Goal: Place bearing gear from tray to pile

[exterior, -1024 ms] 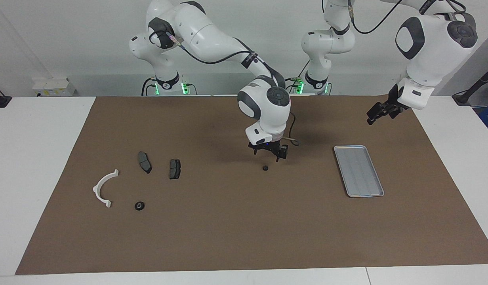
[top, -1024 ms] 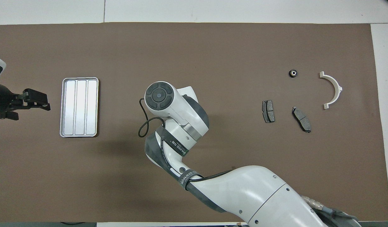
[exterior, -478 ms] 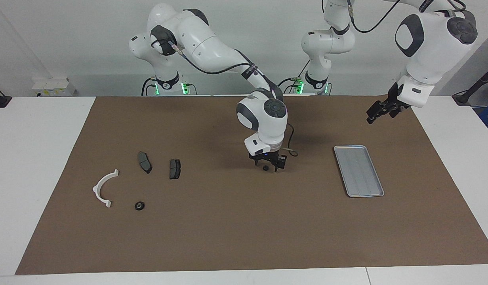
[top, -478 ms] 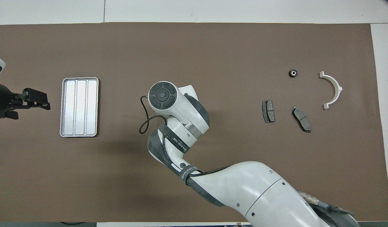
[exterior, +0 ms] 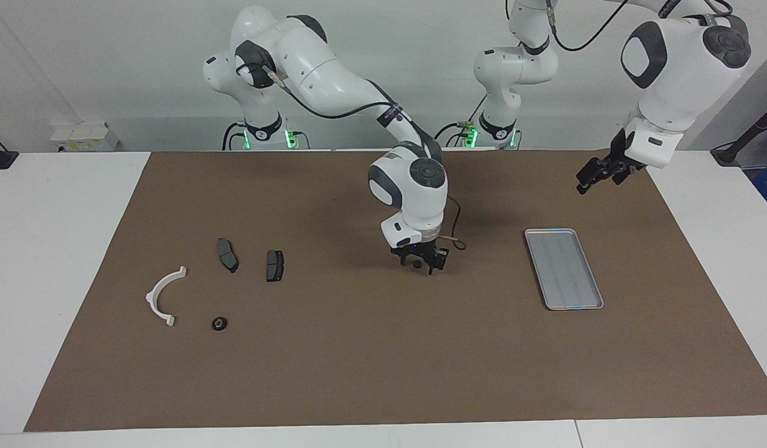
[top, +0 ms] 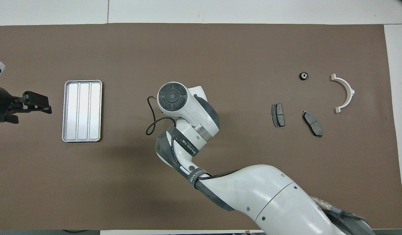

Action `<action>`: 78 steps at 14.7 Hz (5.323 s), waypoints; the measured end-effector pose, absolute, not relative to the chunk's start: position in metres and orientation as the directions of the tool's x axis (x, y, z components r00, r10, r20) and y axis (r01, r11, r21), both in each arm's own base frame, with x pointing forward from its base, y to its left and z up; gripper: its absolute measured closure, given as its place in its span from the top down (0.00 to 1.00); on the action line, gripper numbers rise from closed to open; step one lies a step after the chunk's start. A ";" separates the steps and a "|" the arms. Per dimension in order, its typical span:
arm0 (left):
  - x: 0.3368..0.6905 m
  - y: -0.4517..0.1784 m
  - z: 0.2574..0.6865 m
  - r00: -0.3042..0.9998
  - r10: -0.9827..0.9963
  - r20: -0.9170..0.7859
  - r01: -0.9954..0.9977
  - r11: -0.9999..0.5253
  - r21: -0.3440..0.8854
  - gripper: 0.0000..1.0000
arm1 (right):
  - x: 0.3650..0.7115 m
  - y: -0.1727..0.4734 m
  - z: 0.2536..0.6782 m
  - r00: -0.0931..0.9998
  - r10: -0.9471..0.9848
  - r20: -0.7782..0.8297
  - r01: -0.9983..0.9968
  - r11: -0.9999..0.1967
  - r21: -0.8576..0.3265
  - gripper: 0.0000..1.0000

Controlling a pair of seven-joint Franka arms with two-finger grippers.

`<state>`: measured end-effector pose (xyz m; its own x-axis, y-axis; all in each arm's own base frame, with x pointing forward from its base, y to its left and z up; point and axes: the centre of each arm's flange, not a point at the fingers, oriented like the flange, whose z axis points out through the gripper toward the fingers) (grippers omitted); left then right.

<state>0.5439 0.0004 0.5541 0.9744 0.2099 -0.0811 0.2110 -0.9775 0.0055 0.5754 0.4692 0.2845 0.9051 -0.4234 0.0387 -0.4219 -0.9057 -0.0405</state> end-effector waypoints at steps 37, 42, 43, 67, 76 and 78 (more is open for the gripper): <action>0.540 -0.005 0.572 0.979 0.191 -0.070 0.192 -0.981 0.009 1.00 | 0.716 0.074 0.343 0.973 0.229 0.033 0.227 -0.973 0.035 0.25; 0.540 -0.005 0.572 0.979 0.191 -0.070 0.192 -0.981 0.009 1.00 | 0.700 0.072 0.290 0.970 0.240 0.043 0.239 -0.971 0.026 0.25; 0.540 -0.005 0.572 0.979 0.191 -0.070 0.192 -0.981 0.009 1.00 | 0.700 0.073 0.289 0.969 0.242 0.043 0.241 -0.970 0.025 0.25; 0.540 -0.005 0.572 0.979 0.191 -0.070 0.192 -0.981 0.009 1.00 | 0.688 0.040 0.418 0.974 0.196 0.115 0.190 -0.980 0.061 1.00; 0.540 -0.005 0.572 0.979 0.191 -0.070 0.192 -0.981 0.009 1.00 | 0.579 0.027 0.598 0.991 0.135 -0.008 0.135 -0.991 0.019 1.00; 0.540 -0.005 0.572 0.979 0.191 -0.070 0.192 -0.981 0.009 1.00 | 0.555 0.023 0.621 0.992 0.124 -0.033 0.125 -0.992 0.018 1.00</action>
<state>0.5404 -0.0049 0.5722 0.9792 0.1906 -0.0698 0.1917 -0.9814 0.0087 0.5553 0.0234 0.6211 0.9917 0.1242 -0.0330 0.1249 -0.9920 0.0178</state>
